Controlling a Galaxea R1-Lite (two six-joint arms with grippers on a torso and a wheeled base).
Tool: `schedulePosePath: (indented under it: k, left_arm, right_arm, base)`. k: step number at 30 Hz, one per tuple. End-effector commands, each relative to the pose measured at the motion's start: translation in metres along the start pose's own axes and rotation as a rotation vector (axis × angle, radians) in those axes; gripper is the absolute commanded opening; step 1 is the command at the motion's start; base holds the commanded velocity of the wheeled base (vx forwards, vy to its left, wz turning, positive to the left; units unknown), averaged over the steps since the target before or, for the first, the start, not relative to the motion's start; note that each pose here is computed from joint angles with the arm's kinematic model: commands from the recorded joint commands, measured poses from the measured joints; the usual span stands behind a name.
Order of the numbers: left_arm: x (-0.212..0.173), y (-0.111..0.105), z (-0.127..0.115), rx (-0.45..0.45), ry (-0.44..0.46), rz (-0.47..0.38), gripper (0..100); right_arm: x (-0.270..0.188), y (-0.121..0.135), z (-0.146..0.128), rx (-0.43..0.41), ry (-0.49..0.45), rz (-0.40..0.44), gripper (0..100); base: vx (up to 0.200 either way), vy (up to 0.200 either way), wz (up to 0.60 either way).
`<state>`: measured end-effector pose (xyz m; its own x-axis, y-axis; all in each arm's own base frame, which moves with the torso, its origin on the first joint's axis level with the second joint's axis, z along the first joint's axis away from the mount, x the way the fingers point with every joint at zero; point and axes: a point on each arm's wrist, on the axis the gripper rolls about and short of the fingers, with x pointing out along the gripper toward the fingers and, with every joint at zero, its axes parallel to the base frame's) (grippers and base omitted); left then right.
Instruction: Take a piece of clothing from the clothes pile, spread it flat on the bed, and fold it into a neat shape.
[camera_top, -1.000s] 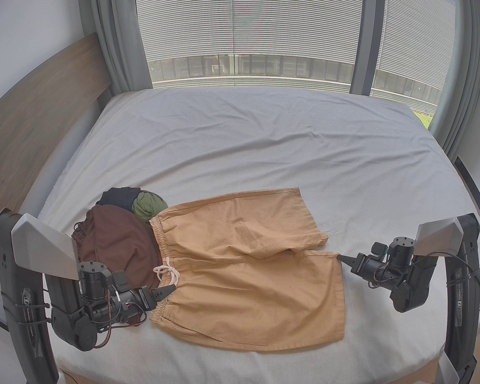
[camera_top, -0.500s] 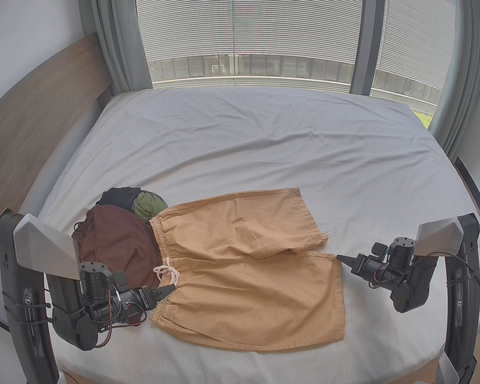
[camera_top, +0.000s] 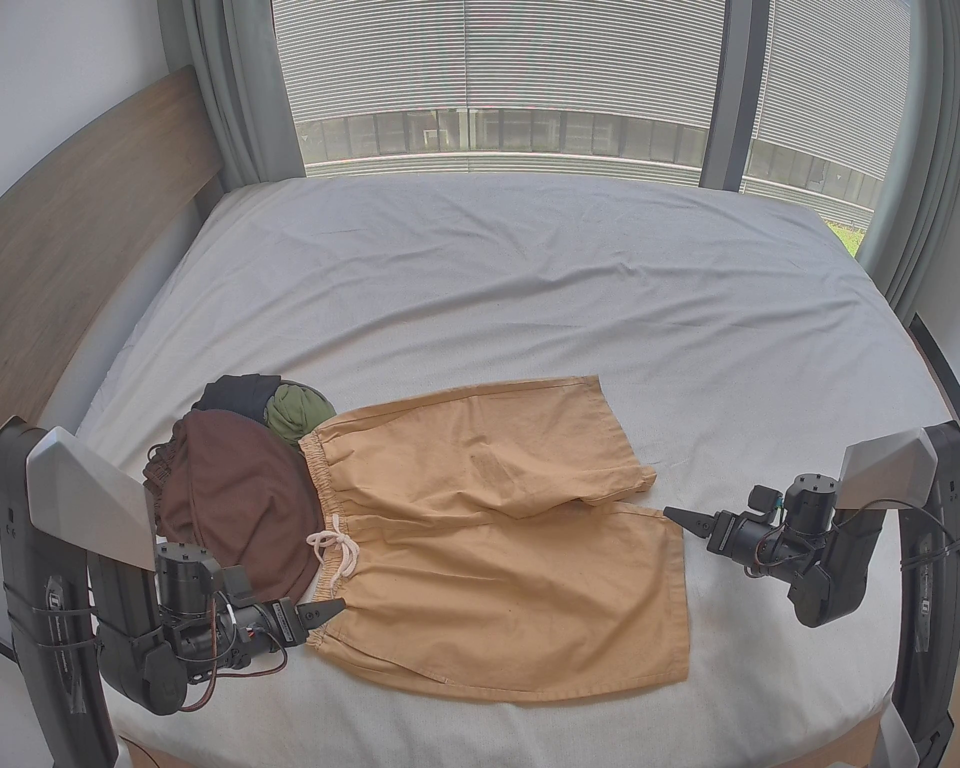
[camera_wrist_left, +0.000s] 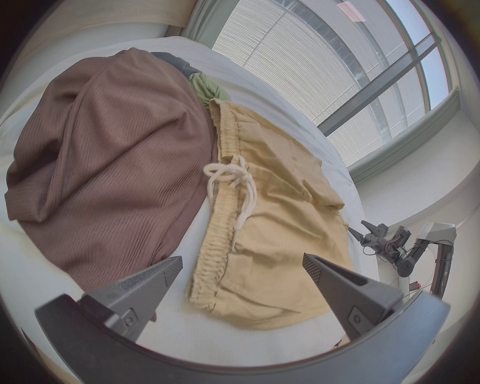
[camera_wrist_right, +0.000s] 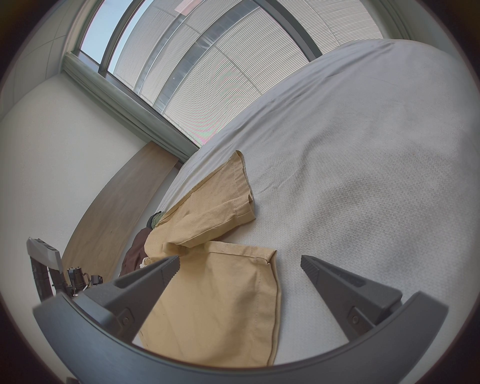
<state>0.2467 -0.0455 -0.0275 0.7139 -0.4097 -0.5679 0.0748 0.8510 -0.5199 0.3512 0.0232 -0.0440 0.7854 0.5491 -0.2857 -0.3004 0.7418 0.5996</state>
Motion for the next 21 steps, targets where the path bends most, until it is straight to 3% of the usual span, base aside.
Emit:
schedulePosePath:
  k: [1,8,21]
  left_arm:
    - [-0.005,0.002,-0.009,-0.013,0.047,0.023,100]
    - [-0.005,0.001,-0.022,-0.011,0.111,0.031,100]
    - [0.007,0.008,-0.021,-0.014,0.095,0.052,100]
  right_arm:
    - [-0.001,0.003,0.002,-0.005,-0.003,0.005,100]
    - [-0.001,0.001,0.0,-0.006,0.003,0.0,100]
    - [-0.001,0.002,-0.001,-0.006,0.004,0.001,100]
  base:
    - [0.0,0.0,0.0]
    - [0.0,0.0,0.0]
    - [0.0,0.0,0.0]
